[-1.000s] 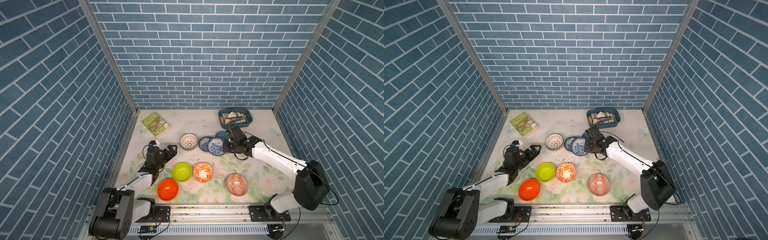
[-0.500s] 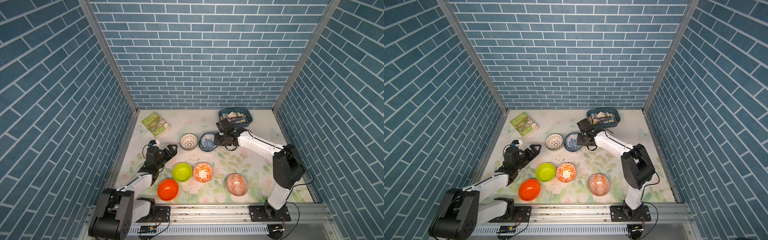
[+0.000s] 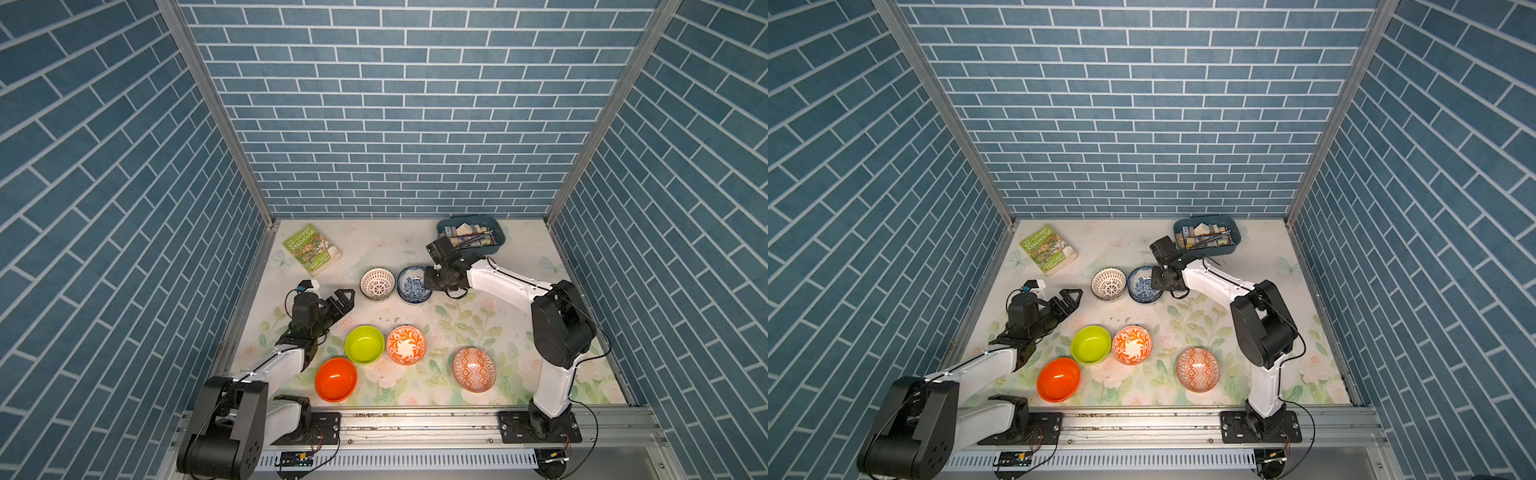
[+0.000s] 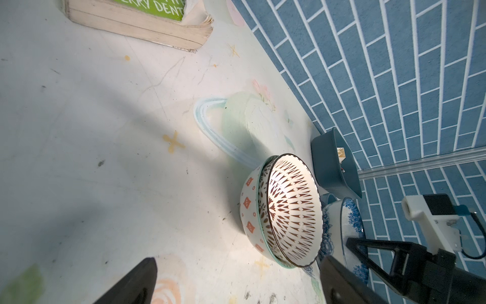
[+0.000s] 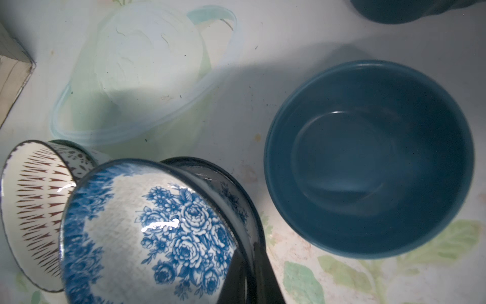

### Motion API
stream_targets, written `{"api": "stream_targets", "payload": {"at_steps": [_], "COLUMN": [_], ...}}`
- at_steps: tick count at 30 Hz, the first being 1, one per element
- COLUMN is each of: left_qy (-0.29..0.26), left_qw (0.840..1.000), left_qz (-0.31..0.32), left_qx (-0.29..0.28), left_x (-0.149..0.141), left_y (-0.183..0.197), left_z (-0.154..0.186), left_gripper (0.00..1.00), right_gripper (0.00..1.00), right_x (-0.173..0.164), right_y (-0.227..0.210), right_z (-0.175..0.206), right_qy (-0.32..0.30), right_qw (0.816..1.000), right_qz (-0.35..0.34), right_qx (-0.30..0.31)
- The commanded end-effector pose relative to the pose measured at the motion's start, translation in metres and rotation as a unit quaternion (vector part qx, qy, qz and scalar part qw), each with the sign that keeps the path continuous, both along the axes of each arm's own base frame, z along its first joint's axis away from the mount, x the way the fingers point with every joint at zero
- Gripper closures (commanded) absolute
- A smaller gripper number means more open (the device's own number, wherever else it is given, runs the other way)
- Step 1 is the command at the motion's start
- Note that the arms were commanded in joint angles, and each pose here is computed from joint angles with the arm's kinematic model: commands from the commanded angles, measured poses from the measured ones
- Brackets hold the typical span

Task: Stack the bowls
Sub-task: Place the bowl on the bowl.

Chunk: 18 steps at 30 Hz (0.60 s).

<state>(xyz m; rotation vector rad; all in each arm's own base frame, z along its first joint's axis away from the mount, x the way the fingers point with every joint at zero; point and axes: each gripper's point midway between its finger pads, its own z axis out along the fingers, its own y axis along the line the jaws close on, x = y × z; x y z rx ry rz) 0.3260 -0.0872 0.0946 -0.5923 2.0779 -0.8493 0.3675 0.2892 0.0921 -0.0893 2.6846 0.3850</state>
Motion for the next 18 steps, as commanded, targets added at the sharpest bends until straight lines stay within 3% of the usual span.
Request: {"api": "stream_targets", "payload": {"at_steps": [1,18], "left_qy": [-0.019,-0.020], "left_qw": [1.000,1.000], "left_qz": [-0.003,0.002], "left_qx": [0.002,0.001], "left_x": [0.003,0.003], "left_y": [0.001,0.004], "left_z": [0.009,0.009], "left_gripper": [0.00,0.00], "right_gripper": [1.00,1.00], "right_x": [0.005,-0.001], "right_y": [0.009,0.011], "right_z": [0.010,-0.004], "right_qy": [-0.016,-0.007], "right_qw": [1.000,1.000], "right_qz": [0.004,0.000], "right_qx": [0.013,0.001]}}
